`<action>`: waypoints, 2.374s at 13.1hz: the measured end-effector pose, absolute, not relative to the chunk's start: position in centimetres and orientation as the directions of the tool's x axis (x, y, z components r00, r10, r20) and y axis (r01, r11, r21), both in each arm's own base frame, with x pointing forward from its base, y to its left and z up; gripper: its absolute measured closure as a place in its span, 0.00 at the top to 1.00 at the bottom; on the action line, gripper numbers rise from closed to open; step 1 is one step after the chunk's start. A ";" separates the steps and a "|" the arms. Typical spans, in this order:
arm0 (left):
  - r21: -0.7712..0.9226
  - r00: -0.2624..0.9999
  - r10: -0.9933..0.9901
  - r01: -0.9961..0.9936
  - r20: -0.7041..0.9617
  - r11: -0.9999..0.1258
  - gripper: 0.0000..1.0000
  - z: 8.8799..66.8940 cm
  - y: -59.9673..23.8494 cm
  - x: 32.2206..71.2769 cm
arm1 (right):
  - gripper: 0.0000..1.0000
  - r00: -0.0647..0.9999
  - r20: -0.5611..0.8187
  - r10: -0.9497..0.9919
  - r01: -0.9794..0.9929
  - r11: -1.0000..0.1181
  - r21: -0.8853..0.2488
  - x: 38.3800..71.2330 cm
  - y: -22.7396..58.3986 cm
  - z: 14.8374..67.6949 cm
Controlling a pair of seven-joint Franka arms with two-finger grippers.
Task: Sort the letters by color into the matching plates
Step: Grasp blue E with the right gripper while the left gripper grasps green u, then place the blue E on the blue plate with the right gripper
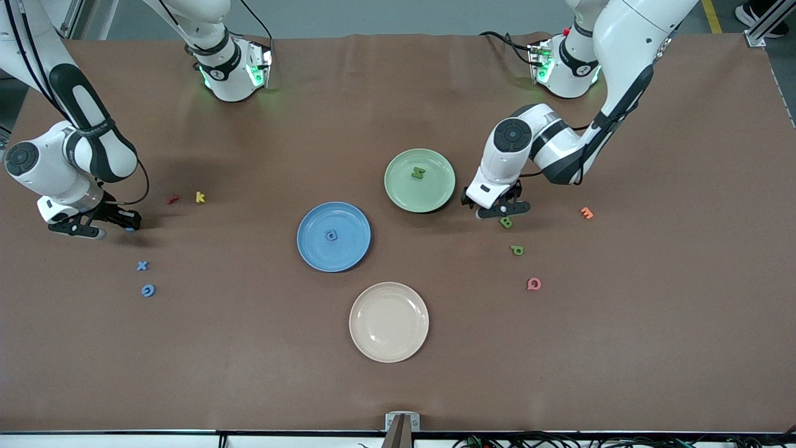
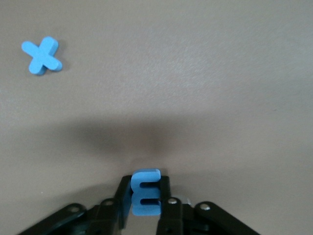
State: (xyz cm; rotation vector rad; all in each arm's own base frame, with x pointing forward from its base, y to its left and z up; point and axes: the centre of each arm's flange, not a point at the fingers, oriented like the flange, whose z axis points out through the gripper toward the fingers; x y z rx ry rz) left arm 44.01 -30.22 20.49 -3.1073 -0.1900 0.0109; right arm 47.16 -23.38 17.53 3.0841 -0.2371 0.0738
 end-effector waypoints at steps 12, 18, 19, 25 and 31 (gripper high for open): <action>0.007 0.993 0.113 0.113 -0.021 -0.994 0.84 17.6 -28.7 44.3 | 0.27 0.912 -0.022 -0.409 -0.409 -0.912 0.013 52.8 9.6 24.6; 0.006 0.992 0.123 0.123 -0.034 -0.992 0.69 17.1 -28.2 44.4 | 0.27 0.803 0.010 -0.596 -0.594 -0.801 -0.075 48.7 31.4 27.0; 0.006 0.991 0.126 0.126 -0.034 -0.992 0.69 17.1 -28.1 44.5 | 0.27 0.790 0.007 -0.613 -0.610 -0.788 -0.080 48.2 33.7 26.2; 0.013 0.991 0.129 0.129 -0.029 -0.992 0.54 17.3 -28.0 44.6 | 0.76 0.773 0.010 -0.634 -0.633 -0.772 -0.061 50.4 35.6 22.3; 0.015 0.991 0.128 0.129 -0.022 -0.992 0.27 17.5 -28.1 44.7 | 1.00 0.884 0.014 -0.467 -0.467 -0.884 -0.012 56.9 22.1 23.1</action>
